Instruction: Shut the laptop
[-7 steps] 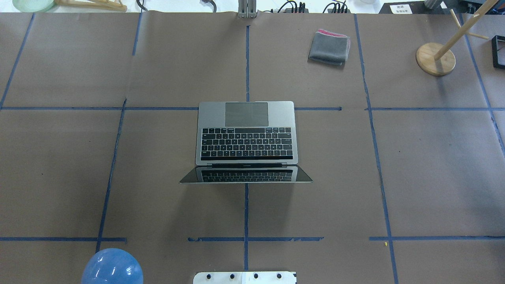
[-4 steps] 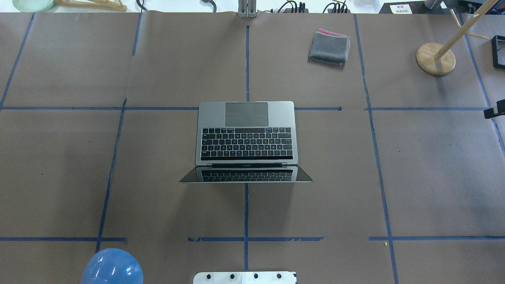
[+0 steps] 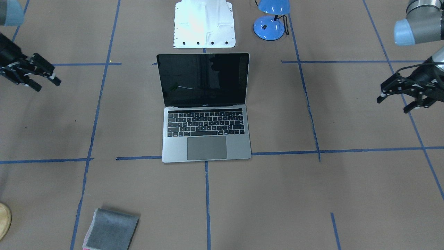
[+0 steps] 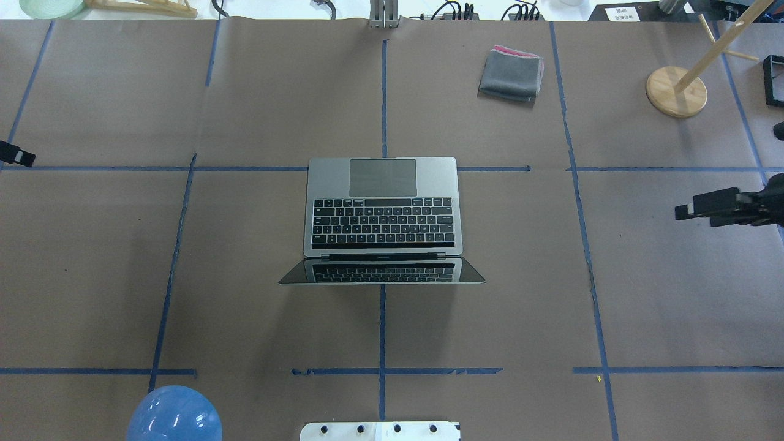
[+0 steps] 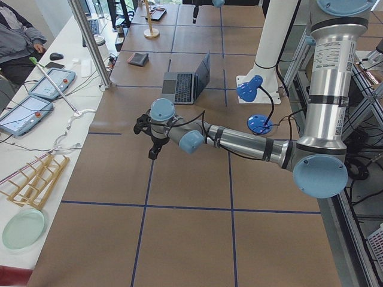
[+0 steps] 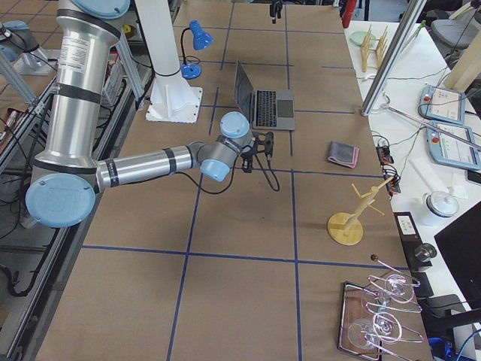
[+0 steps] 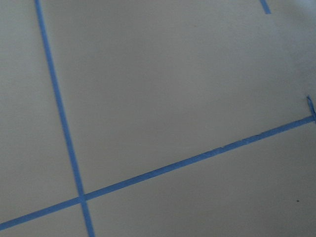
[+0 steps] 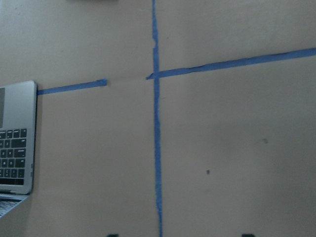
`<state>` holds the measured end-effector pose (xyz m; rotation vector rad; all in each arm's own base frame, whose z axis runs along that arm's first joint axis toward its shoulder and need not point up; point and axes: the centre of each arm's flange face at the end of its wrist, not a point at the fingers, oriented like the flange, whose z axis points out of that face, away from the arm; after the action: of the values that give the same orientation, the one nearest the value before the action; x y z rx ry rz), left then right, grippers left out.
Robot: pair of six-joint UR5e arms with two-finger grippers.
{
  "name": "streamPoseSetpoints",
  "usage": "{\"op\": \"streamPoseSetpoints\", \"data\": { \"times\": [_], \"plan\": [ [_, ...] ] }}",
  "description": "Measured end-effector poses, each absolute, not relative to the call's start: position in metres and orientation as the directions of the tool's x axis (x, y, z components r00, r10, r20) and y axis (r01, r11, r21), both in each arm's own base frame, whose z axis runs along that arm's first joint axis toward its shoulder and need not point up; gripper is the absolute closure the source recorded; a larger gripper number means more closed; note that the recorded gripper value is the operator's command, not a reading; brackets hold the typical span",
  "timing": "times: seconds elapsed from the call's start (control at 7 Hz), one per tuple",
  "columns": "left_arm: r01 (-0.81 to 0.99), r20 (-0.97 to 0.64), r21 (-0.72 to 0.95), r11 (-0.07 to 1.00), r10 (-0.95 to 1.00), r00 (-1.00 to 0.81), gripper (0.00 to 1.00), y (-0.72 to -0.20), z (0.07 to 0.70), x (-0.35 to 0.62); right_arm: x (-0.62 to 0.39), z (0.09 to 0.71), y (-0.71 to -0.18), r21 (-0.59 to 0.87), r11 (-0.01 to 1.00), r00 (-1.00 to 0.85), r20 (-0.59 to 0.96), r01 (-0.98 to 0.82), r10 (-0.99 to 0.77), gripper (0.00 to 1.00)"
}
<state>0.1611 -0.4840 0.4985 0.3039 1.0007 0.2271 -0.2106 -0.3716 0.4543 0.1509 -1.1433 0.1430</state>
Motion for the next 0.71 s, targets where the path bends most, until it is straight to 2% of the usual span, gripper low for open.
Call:
{"op": "streamPoseSetpoints", "data": {
  "times": [0.43, 0.57, 0.71],
  "plan": [
    [-0.044, -0.929, 0.208, 0.977, 0.212, 0.305, 0.0, -0.411, 0.458, 0.273, -0.288, 0.412, -0.315, 0.026, 0.987, 0.374, 0.927, -0.161, 0.037, 0.29],
    [-0.08, -0.95, 0.173, 0.982, 0.188, 0.25, 0.0, -0.388, 0.446, 0.303, -0.301, 0.406, -0.299, 0.018, 0.992, 0.364, 0.931, -0.127, 0.03, 0.37],
    [-0.116, -0.961, 0.158, 0.981, 0.18, 0.211, 0.02, -0.372, 0.433, 0.327, -0.311, 0.398, -0.286, 0.018, 0.995, 0.354, 0.935, -0.094, 0.017, 0.51]
  ]
}}
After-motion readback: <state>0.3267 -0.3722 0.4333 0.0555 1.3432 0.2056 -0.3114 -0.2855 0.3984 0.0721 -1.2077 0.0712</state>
